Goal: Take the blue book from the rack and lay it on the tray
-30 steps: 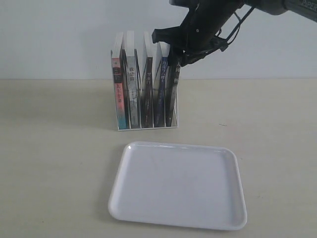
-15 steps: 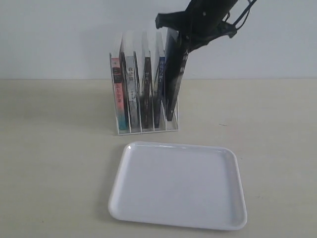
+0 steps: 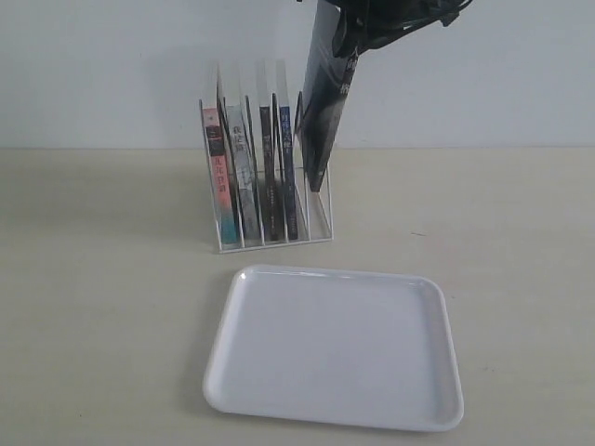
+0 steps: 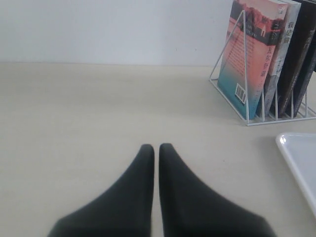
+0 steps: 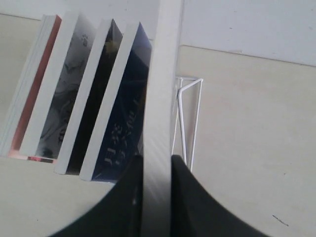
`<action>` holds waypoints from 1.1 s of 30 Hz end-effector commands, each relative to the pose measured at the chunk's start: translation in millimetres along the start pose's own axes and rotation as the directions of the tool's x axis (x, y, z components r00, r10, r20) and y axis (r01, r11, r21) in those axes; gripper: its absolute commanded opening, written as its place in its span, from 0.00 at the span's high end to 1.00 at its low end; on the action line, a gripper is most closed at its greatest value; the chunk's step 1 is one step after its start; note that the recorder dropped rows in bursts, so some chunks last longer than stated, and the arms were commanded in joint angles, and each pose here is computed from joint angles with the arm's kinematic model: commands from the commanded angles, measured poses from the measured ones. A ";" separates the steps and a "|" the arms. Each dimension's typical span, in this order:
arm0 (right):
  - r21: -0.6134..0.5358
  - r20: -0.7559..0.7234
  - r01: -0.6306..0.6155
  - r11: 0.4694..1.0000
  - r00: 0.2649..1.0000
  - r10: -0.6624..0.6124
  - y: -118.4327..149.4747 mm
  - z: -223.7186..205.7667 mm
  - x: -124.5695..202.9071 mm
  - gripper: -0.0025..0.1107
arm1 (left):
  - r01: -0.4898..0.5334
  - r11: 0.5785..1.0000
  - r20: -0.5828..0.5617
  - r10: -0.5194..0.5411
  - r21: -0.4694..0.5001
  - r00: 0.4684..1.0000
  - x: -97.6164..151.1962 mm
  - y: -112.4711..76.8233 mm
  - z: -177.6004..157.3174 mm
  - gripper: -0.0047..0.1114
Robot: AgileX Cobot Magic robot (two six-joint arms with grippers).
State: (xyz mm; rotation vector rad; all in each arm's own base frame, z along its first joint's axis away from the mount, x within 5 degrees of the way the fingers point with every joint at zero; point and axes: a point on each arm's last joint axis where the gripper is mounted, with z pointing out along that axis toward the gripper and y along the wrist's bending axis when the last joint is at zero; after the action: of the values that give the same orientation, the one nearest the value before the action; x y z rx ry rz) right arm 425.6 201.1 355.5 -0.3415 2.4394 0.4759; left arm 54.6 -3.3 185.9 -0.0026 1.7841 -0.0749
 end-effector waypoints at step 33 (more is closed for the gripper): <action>0.060 -0.043 0.011 0.998 0.999 -0.009 -18.9 69.8 11.9 0.98 | 0.004 1.000 0.009 -0.004 0.000 1.000 -0.9 0.0 -0.3 0.92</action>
State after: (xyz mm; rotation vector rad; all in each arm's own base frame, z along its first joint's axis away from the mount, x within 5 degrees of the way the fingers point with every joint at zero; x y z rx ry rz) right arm 459.7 213.1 287.8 -0.3339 2.4995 0.4259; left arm 54.6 -3.3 185.9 -0.0026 1.7841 -0.0749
